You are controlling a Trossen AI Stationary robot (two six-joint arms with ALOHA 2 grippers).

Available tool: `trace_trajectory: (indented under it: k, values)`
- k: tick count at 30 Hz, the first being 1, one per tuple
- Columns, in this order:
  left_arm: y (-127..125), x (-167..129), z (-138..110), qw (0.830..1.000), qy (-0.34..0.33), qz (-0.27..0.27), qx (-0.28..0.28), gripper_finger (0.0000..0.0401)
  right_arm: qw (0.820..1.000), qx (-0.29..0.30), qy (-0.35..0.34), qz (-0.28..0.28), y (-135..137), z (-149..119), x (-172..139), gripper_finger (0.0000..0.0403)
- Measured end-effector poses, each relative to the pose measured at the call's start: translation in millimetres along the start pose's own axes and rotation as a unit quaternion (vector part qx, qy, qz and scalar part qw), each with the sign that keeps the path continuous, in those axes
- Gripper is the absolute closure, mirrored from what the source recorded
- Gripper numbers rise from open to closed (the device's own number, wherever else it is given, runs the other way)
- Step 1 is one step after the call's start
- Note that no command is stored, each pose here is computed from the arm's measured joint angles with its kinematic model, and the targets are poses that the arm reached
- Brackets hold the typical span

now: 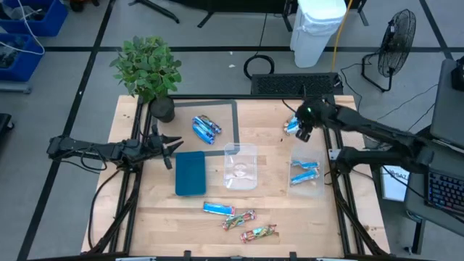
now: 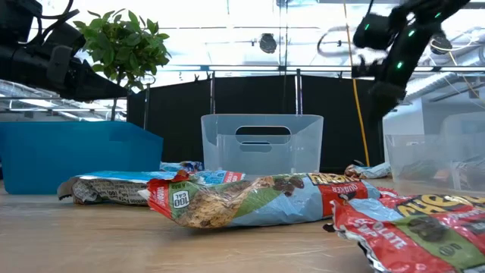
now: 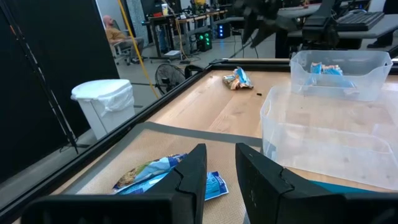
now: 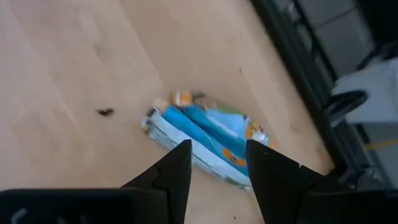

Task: Pick and place Granola Bars by type
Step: Put the yellow granola bar into the right transparent bin

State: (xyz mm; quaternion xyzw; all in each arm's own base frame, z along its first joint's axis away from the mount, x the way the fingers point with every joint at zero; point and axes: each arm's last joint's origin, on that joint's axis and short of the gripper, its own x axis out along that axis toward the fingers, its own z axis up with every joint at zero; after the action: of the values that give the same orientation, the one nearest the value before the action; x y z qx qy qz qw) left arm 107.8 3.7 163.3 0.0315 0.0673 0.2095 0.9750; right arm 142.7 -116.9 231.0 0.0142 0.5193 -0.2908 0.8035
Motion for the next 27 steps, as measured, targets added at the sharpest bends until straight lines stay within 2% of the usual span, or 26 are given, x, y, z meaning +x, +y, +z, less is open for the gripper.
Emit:
trace_trajectory:
  k: [5,11,18,27]
  values:
    - [0,0,0,1.0,0.0,0.0,0.0,0.0308,0.998,0.008,0.046,0.047,-8,5,37,0.0234]
    - [0,0,0,1.0,0.0,0.0,0.0,0.0308,0.997,-0.012,0.047,0.054,-3,16,67,0.0206]
    - [0,0,0,1.0,0.0,0.0,0.0,0.0308,0.997,-0.022,0.056,0.044,-2,20,89,0.0201]
    - [0,0,0,1.0,0.0,0.0,0.0,0.0308,0.997,-0.029,0.053,0.039,0,22,103,0.0203]
